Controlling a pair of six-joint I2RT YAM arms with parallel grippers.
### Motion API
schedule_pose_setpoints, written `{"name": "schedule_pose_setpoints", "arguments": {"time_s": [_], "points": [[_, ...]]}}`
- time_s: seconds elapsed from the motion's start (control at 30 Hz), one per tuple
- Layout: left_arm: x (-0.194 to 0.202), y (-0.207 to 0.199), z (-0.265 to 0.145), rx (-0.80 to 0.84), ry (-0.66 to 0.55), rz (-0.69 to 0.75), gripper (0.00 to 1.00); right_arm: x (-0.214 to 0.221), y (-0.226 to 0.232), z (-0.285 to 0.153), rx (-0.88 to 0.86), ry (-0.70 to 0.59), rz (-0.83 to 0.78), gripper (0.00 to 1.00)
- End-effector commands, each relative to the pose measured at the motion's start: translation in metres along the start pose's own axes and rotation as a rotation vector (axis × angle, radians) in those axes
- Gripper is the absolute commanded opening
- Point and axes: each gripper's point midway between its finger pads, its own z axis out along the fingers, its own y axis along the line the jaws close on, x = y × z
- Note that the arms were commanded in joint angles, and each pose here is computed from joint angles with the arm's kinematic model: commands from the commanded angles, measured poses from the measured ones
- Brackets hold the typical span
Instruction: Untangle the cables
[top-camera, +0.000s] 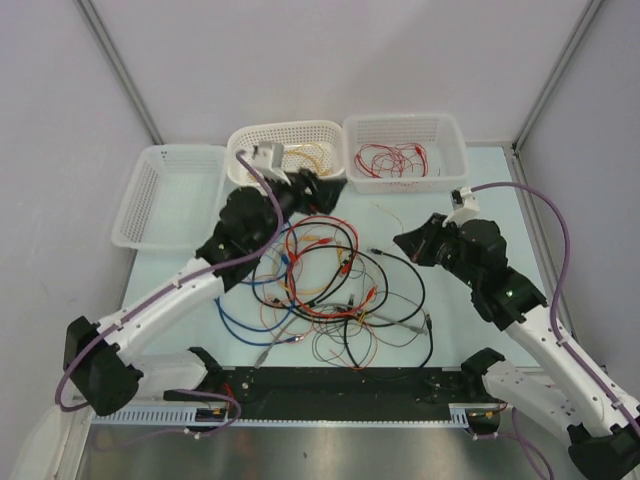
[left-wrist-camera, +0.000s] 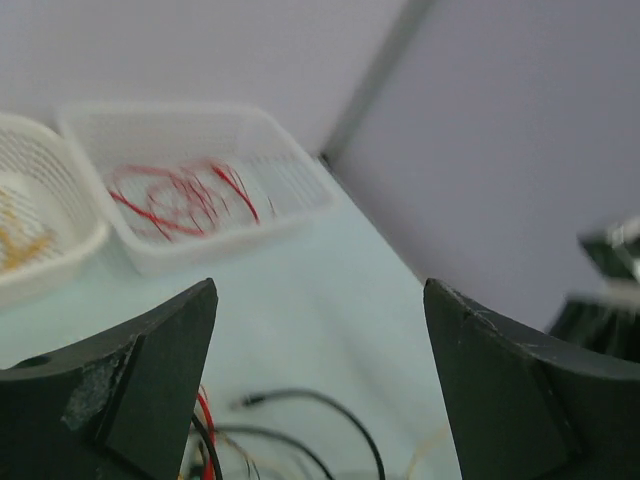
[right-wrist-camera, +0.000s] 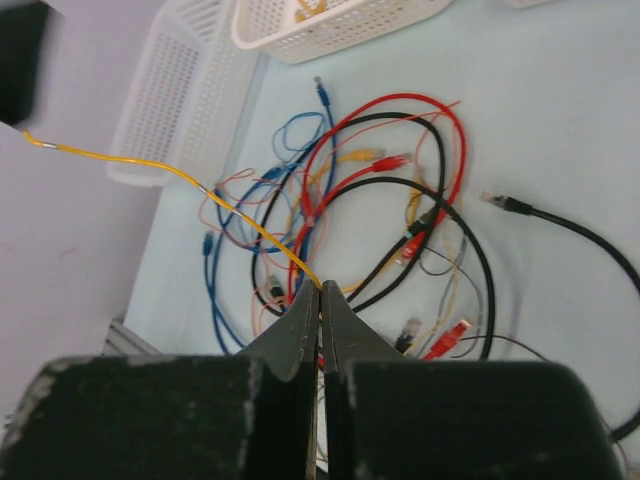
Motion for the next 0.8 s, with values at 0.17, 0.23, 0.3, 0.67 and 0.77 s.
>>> {"name": "schedule_pose_setpoints", "arguments": {"time_s": [0.17,0.23,0.3,0.67,0.77], "points": [[0.135,-0.077,-0.082,0.436,0.212,0.067,0.86,-0.046,0.08,-0.027,-0.273,-0.054,0.135,0.0],[0.146,-0.084,-0.092,0.475,0.237,0.065,0.86,-0.049,0.086,-0.032,-0.289,-0.056,0.157,0.0],[0.154,-0.09,-0.099,0.504,0.252,0.055,0.85,-0.05,0.09,-0.036,-0.301,-0.054,0.17,0.0],[0.172,-0.091,-0.115,0.518,0.314,0.038,0.12,-0.05,0.094,-0.044,-0.304,-0.056,0.171,0.0],[0.172,-0.086,-0.116,0.495,0.322,0.042,0.0,-0.05,0.093,-0.047,-0.3,-0.062,0.158,0.0]]}}
